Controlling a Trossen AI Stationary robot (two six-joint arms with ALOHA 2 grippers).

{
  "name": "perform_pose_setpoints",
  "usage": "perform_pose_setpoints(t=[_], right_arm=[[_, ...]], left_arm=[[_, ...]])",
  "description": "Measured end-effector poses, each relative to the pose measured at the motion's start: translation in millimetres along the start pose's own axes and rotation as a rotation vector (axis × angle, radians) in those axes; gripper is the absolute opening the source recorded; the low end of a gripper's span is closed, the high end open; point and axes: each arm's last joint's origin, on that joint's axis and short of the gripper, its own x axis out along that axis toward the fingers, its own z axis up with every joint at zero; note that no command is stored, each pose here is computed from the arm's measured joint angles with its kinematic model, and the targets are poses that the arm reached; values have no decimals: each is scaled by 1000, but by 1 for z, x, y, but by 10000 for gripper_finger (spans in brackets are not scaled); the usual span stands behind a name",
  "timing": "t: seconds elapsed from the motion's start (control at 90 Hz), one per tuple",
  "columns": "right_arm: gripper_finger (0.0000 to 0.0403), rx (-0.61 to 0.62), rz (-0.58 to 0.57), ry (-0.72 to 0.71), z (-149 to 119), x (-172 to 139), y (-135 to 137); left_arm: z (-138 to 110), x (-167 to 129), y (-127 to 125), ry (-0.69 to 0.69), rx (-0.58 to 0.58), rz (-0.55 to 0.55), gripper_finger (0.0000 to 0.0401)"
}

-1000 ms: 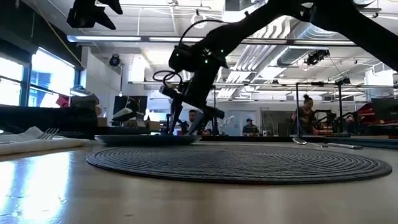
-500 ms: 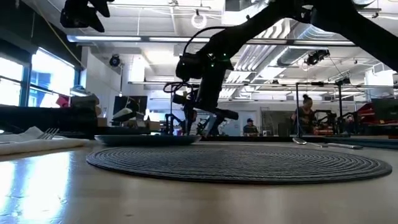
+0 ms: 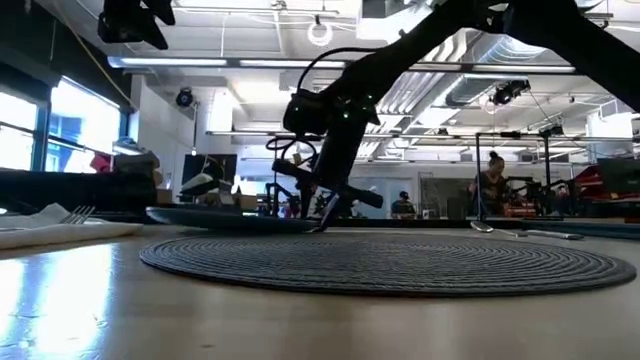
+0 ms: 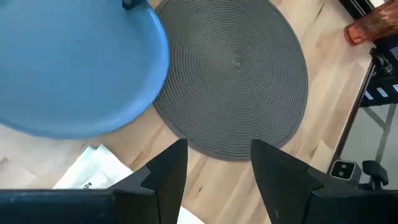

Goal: Set table place
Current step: Put the blue plate on the gray table mat

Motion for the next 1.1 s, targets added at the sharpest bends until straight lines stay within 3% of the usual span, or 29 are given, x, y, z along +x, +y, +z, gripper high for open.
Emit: perform_pose_setpoints(t=[0.1, 0.256, 0.378, 0.567, 0.678, 0.833, 0.956, 1.1], right_arm=[[17, -3, 40, 38, -2, 0, 3], [5, -33, 94, 45, 4, -17, 7], [0, -123, 158, -21, 22, -57, 8], [0, -362, 183, -50, 30, -131, -4], [0, -503, 253, 55, 12, -153, -23], [0, -561, 281, 217, -33, -150, -66], [0, -558, 313, 253, -65, -136, -92], [0, -465, 316, 232, -84, -112, -118]], left_arm=[[0, 0, 0, -5, 0, 5, 161], [1, 0, 0, -16, 6, 14, 161], [1, 0, 1, -27, 8, 27, 161], [1, 0, 1, -37, 10, 39, 161], [2, 0, 2, -58, 10, 60, 161], [2, 0, 2, -81, 6, 84, 161], [3, 0, 2, -89, 0, 91, 161], [3, 0, 2, -94, -1, 94, 161]])
